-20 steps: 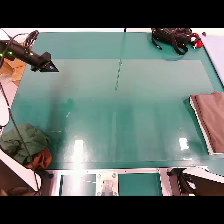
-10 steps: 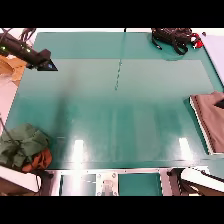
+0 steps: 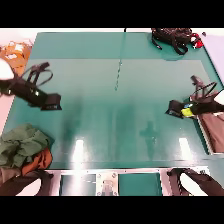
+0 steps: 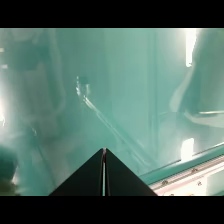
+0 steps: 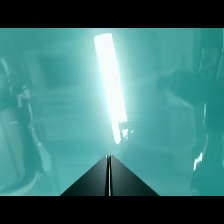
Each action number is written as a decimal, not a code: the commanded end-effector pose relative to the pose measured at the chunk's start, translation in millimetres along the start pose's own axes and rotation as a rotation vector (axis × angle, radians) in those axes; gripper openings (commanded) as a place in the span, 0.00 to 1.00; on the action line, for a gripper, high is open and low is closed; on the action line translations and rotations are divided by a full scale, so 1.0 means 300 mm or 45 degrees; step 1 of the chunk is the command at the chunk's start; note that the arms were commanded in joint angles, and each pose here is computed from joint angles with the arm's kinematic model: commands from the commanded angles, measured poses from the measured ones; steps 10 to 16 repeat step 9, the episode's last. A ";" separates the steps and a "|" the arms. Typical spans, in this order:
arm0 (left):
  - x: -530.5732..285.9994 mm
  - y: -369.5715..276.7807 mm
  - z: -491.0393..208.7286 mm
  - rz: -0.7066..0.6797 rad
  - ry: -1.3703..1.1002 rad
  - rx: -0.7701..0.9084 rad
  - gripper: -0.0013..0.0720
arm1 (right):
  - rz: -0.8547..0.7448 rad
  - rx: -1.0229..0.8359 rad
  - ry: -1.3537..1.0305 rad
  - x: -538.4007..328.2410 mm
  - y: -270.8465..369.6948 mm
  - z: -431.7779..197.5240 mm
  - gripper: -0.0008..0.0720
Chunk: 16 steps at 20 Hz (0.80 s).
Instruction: Fold the shirts.
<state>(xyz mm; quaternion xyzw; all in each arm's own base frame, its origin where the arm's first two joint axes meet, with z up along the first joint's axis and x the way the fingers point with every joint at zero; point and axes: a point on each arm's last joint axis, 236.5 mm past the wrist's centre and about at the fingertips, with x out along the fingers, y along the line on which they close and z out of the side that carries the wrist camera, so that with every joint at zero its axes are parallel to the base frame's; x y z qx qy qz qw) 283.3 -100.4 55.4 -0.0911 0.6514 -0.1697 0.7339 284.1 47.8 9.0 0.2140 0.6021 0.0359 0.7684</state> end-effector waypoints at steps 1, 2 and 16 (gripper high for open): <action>0.037 0.046 -0.121 0.079 0.005 -0.011 0.06 | 0.040 -0.122 0.000 0.043 0.078 -0.076 0.03; 0.038 0.049 -0.131 0.083 0.020 -0.011 0.06 | 0.042 -0.129 0.003 0.044 0.084 -0.079 0.03; 0.039 0.050 -0.103 0.084 -0.025 -0.015 0.06 | 0.042 -0.131 0.004 0.045 0.085 -0.079 0.03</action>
